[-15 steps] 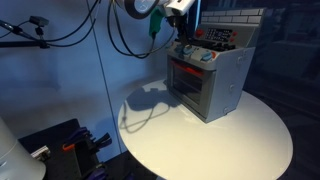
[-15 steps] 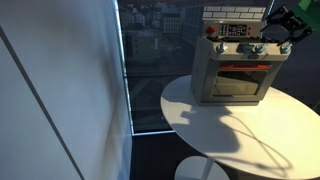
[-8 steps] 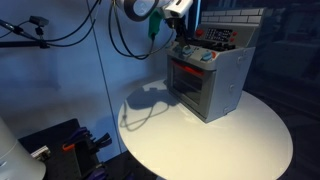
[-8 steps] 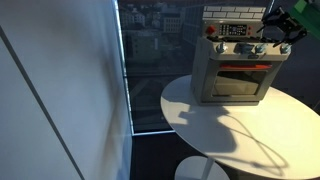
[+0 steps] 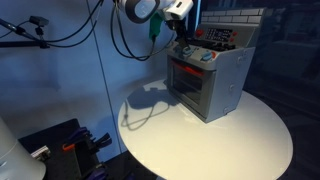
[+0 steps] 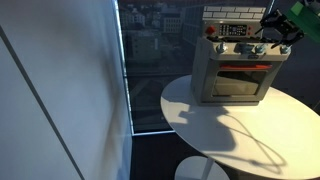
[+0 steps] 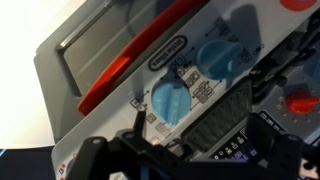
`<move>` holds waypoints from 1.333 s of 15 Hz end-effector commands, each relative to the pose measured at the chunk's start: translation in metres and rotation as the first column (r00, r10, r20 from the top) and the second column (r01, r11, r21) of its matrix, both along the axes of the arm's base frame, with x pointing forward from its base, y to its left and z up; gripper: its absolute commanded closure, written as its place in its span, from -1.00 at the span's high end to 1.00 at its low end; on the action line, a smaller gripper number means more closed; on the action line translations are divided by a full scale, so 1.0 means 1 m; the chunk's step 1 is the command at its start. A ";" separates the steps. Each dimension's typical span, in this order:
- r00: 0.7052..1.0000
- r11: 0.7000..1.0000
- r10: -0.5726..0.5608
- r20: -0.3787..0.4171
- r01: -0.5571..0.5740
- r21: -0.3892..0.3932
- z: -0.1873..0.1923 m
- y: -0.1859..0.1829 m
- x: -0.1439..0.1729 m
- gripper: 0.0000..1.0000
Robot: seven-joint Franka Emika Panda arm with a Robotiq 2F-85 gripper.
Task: Turn the second blue knob from the right to the left
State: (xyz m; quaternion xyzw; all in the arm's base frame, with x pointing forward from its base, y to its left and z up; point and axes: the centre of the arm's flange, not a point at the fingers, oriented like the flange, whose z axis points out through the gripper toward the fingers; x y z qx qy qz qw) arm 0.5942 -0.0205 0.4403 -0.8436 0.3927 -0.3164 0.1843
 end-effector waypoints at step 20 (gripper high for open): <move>0.999 1.000 0.024 0.022 -0.024 0.002 -0.005 0.004 0.025 0.35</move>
